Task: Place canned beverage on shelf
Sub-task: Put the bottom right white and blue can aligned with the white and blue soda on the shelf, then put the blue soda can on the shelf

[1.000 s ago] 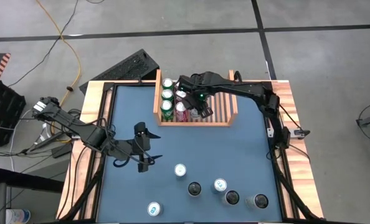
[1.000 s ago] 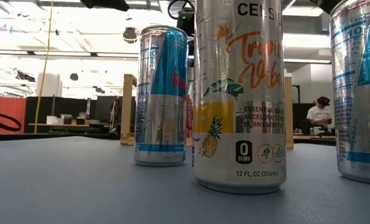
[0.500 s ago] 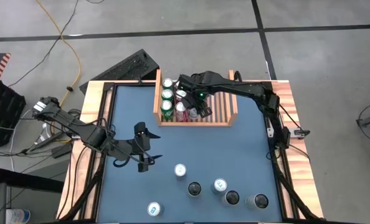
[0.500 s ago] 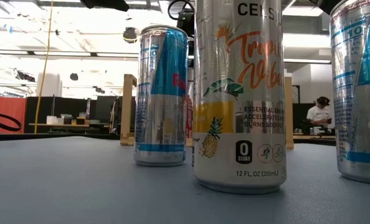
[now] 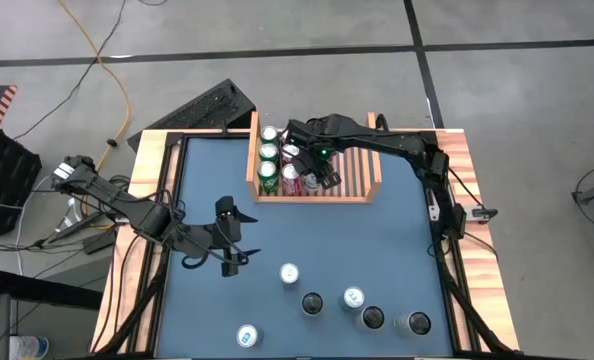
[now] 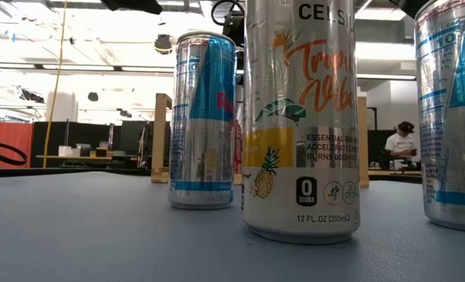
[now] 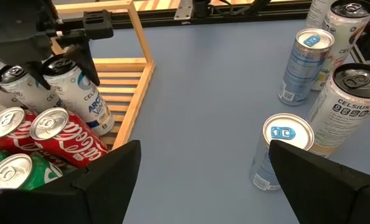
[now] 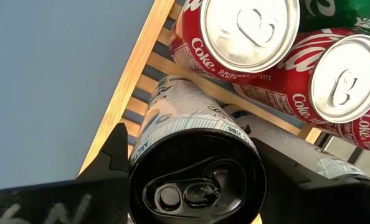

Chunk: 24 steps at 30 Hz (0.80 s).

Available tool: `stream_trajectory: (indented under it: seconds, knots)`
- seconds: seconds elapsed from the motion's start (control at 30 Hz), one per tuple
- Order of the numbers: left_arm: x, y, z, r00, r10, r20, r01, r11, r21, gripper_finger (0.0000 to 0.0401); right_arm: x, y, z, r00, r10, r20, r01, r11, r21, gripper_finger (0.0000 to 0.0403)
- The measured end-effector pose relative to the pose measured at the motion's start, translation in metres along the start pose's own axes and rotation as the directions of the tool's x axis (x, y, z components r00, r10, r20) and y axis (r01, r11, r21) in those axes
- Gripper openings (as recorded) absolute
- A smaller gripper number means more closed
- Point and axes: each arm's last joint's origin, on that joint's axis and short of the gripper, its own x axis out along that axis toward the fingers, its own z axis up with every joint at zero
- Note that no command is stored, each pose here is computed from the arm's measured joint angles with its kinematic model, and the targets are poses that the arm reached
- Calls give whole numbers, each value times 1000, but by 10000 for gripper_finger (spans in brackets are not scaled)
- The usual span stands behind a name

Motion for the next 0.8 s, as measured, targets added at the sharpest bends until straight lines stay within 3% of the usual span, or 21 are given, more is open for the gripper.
stream_trajectory:
  seconds: [0.17,0.43,0.8]
  knots:
    - [0,0,0,1000,0,0,0,1000,0,341,0,0,0,1000,-2,1,2,1000,1,200]
    - [0,0,0,1000,0,0,0,1000,0,341,-2,-1,0,1000,-8,2,8,1000,29,244]
    - [0,0,0,1000,0,0,0,1000,0,341,-2,0,0,1000,-22,-13,22,1000,17,249]
